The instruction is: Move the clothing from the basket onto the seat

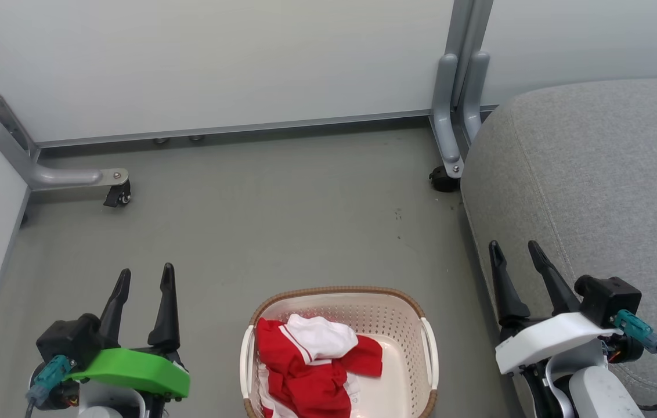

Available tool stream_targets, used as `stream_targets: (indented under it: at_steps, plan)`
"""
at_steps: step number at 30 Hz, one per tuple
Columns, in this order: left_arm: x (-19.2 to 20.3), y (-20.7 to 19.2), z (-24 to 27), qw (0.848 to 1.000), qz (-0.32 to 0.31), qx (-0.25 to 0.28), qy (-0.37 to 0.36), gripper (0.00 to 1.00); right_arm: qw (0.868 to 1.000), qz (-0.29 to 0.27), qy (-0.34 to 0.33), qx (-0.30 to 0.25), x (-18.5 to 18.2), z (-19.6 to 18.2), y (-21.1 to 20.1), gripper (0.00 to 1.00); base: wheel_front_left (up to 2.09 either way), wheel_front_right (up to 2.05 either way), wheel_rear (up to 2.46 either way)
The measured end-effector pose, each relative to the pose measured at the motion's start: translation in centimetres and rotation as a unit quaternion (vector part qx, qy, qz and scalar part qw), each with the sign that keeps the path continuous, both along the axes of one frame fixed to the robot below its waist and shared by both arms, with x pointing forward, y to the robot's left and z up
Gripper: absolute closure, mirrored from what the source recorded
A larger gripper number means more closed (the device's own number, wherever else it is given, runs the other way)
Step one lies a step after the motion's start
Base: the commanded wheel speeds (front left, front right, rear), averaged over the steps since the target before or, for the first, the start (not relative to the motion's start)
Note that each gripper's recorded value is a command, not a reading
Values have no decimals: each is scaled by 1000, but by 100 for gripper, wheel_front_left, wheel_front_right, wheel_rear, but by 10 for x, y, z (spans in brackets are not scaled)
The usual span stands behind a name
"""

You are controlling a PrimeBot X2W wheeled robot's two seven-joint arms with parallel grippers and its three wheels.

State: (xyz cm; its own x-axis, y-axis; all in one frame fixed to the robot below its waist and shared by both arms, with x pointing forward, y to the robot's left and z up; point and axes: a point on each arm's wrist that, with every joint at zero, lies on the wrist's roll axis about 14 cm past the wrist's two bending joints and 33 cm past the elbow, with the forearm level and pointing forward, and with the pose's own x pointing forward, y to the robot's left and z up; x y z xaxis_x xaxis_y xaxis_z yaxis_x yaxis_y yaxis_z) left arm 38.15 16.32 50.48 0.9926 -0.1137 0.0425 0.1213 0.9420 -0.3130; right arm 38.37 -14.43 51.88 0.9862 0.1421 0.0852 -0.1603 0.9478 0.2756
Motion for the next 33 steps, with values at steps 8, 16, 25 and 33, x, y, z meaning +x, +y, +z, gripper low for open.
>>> stream_targets:
  at_steps: [8,16,25,33]
  plan:
    - [-1,-1,-8,1000,-2,31,5,0,999,3,-4,-34,1,-3,2,0,0,0,0]
    - [-2,-2,-12,998,-4,59,4,0,998,7,-8,-64,1,-5,4,0,0,0,0]
    - [-3,-3,-18,996,-7,85,7,0,996,14,-14,-89,1,-7,8,0,0,0,0]
    - [-3,-1,-21,995,-5,103,6,0,994,16,-20,-107,2,-7,9,0,0,0,0]
